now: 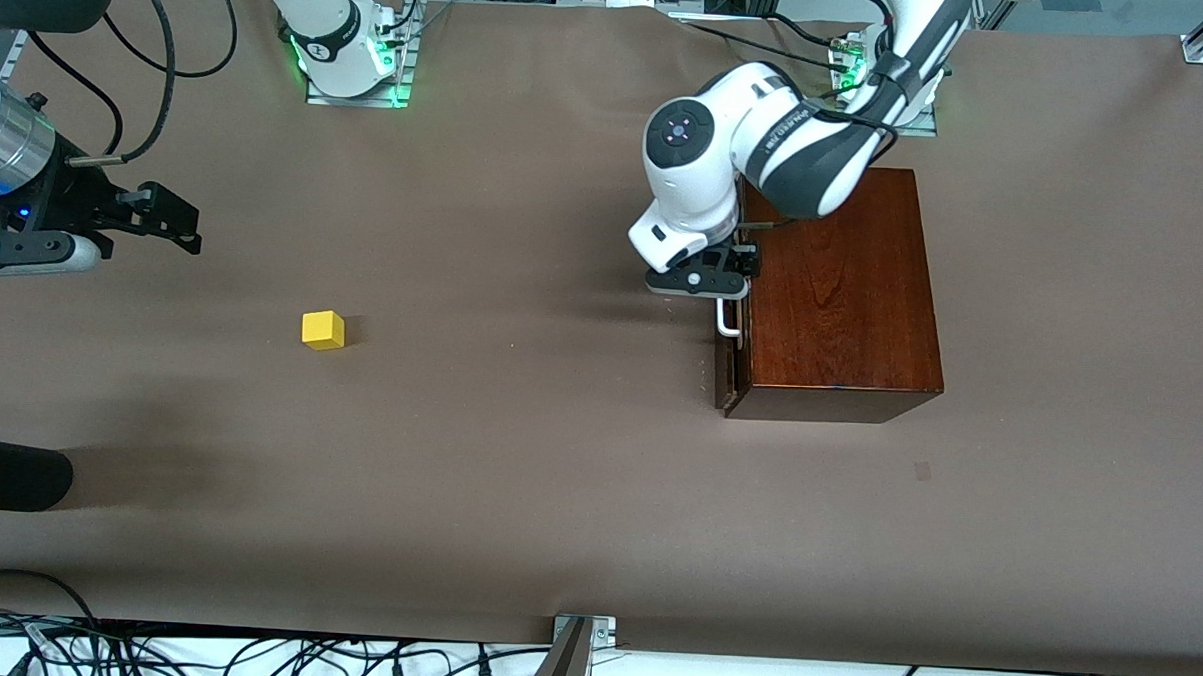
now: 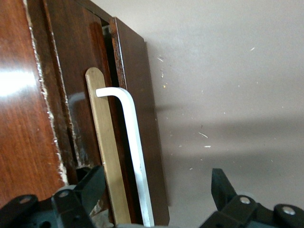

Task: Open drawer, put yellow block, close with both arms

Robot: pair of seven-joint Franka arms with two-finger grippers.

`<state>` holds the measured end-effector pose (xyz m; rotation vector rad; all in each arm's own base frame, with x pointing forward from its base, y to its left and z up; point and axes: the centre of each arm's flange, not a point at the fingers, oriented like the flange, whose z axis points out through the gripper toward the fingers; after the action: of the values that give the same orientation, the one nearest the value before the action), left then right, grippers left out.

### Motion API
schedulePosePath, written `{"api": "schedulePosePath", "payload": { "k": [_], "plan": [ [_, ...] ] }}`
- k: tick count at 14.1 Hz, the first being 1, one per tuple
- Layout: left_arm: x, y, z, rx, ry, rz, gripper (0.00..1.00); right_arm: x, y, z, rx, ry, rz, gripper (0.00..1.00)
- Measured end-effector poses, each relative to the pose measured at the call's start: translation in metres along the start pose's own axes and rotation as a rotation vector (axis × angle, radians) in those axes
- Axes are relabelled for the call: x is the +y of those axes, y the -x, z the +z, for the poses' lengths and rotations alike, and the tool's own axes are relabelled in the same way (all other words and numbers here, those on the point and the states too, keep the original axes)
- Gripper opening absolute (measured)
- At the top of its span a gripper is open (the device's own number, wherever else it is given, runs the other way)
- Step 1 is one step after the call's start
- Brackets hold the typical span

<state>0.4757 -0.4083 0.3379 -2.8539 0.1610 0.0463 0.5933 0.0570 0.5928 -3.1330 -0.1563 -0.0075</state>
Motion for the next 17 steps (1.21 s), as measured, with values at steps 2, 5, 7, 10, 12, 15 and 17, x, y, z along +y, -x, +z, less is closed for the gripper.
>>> {"api": "schedulePosePath", "payload": {
  "k": [2, 5, 7, 10, 12, 15, 17],
  "plan": [
    [0.009, 0.006, 0.001, 0.022, -0.029, -0.010, 1.00, 0.000, 0.000, 0.000, 0.000, 0.000, 0.000, 1.00],
    [0.011, 0.007, 0.007, 0.018, -0.037, -0.019, 1.00, 0.000, 0.000, 0.000, 0.004, 0.000, 0.000, 1.00],
    [0.015, 0.008, 0.016, 0.009, -0.049, -0.031, 1.00, 0.001, -0.001, -0.001, 0.011, 0.000, 0.002, 1.00],
    [0.025, 0.010, 0.033, 0.028, -0.093, -0.044, 1.00, 0.004, -0.004, 0.001, 0.020, 0.001, 0.006, 1.00],
    [0.035, 0.014, 0.040, 0.038, -0.097, -0.057, 1.00, 0.004, -0.006, 0.002, 0.031, 0.001, 0.006, 1.00],
    [0.043, 0.016, 0.050, 0.035, -0.090, -0.071, 1.00, 0.004, -0.008, 0.002, 0.041, 0.001, 0.006, 1.00],
    [0.047, 0.015, 0.055, 0.038, -0.078, -0.087, 1.00, 0.004, -0.009, 0.004, 0.039, 0.001, 0.007, 1.00]
  ]
}}
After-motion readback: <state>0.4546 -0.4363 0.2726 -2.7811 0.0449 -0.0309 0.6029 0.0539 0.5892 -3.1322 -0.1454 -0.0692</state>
